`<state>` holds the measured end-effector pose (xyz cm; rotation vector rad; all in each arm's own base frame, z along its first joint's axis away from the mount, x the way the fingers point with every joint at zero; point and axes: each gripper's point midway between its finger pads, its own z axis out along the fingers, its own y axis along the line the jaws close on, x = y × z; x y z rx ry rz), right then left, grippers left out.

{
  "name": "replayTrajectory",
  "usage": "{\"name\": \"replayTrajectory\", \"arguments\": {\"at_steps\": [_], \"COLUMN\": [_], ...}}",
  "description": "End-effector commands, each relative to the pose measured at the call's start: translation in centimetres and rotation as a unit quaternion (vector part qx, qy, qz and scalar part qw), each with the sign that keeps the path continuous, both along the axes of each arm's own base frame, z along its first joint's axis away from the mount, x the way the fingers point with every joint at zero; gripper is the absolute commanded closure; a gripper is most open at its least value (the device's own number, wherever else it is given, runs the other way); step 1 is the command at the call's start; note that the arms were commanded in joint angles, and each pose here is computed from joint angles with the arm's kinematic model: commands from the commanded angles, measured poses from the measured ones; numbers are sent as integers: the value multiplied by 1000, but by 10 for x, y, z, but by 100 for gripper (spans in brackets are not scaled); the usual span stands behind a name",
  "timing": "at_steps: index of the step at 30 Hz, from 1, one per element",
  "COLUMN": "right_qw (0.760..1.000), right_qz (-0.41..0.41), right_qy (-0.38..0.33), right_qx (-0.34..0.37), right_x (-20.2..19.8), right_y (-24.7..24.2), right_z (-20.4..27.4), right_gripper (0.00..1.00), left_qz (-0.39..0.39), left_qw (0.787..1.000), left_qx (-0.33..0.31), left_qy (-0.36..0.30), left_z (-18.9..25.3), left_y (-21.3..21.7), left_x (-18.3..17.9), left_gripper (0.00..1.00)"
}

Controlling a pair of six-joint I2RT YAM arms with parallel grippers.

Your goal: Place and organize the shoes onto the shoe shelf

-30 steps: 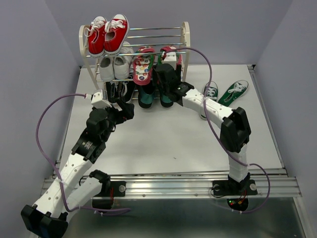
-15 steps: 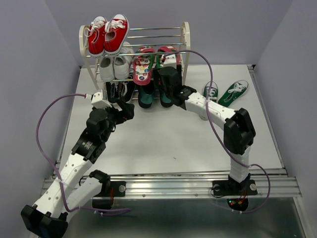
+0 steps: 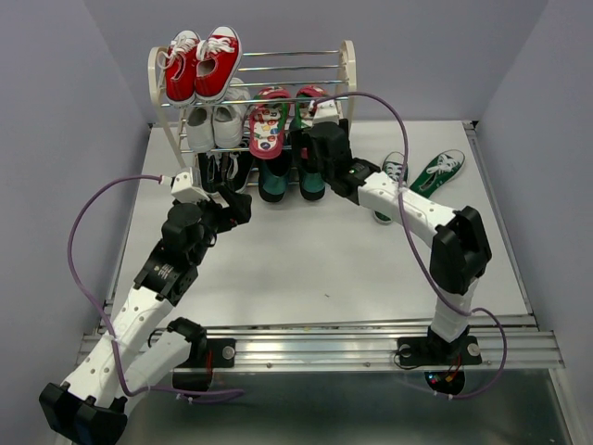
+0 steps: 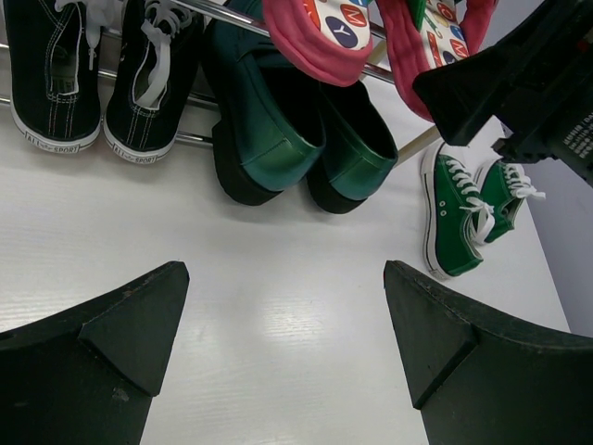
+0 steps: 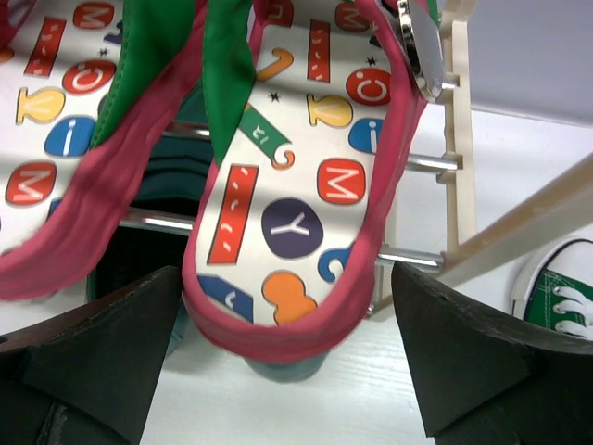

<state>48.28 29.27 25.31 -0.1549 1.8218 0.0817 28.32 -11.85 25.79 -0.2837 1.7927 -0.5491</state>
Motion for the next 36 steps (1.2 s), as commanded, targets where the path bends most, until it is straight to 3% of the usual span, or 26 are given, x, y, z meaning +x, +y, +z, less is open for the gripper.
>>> {"name": "replayTrajectory", "arguments": {"at_steps": [1,10,18,22,36], "right_qw": [999,997,986,971,944], "right_qz": [36,39,-98,-112,-216], "right_qy": [8,44,108,172,242], "right_qx": [3,52,78,126,51], "right_x": [-26,-89,-138,-132,-68], "right_y": [-10,-47,-128,-155,-198], "right_z": [44,61,-21,-60,-141], "right_gripper": [0,0,0,0,0], "left_qz": [-1,9,9,10,18], "left_qw": [1000,1000,1000,1000,1000], "left_qx": [-4,-6,-10,-9,-10], "left_qy": [-26,-21,-5,5,21], "left_z": [22,27,16,10,1], "left_y": [1,4,4,3,5], "left_x": [0,-1,-3,-3,-3], "left_gripper": [1,1,1,1,1]}}
